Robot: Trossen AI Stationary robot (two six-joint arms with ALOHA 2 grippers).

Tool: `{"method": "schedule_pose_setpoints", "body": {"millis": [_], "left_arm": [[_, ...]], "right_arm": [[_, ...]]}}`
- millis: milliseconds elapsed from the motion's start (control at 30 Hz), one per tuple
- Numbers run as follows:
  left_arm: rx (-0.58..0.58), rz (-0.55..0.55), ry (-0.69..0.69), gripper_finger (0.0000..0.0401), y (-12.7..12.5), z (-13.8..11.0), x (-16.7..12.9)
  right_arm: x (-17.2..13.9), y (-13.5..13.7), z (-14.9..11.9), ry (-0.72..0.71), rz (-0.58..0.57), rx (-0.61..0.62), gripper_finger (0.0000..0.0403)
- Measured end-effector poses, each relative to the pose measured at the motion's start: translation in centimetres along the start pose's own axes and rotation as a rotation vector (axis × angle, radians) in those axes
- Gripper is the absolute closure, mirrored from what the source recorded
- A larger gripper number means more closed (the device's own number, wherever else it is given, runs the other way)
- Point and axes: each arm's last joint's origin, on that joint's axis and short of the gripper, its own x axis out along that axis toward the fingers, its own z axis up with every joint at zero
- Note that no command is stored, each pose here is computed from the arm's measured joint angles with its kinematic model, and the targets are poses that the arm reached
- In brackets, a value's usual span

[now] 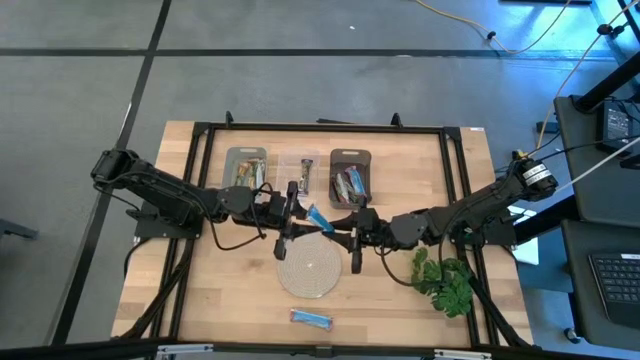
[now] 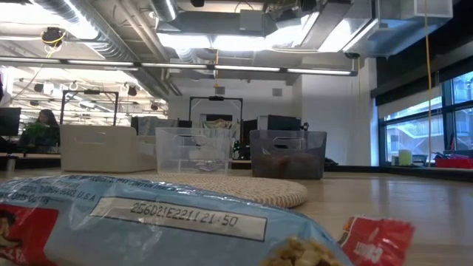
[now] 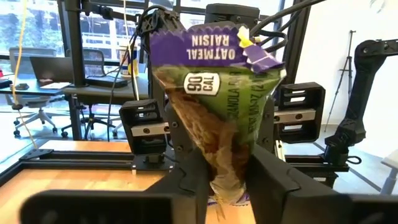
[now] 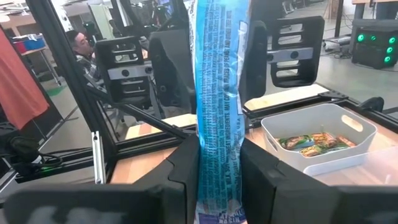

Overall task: Pick and place Granola Bars by type
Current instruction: Put the blue granola bar into the transparent bin

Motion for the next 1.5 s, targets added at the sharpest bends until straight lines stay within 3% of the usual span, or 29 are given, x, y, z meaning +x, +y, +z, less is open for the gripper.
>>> {"method": "schedule_pose_setpoints", "body": {"millis": [300,633,867,1133,1500], "left_arm": [[0.000,-0.004,0.001,0.0357,0.0,0.0,0.0],[-0.005,0.029,0.005,0.0359,0.1,-0.1,0.0],[-0.047,0.227,0.048,0.0358,0.7,-0.7,-0.1],[-0.203,0.614,0.067,0.0362,3.9,-1.6,-0.5],[-0.479,0.757,0.378,0.0364,11.2,-4.4,-2.6]], "right_arm": [[0.0,0.1,0.0,0.011,0.041,-0.005,0.0299],[-0.7,-0.1,0.0,0.094,0.084,-0.040,0.0196],[-4.1,-1.6,1.3,0.273,0.018,0.024,0.0170],[-6.0,-2.6,1.6,0.373,-0.052,0.115,0.0169],[-5.3,-2.5,0.6,0.403,-0.066,0.091,0.0169]]}}
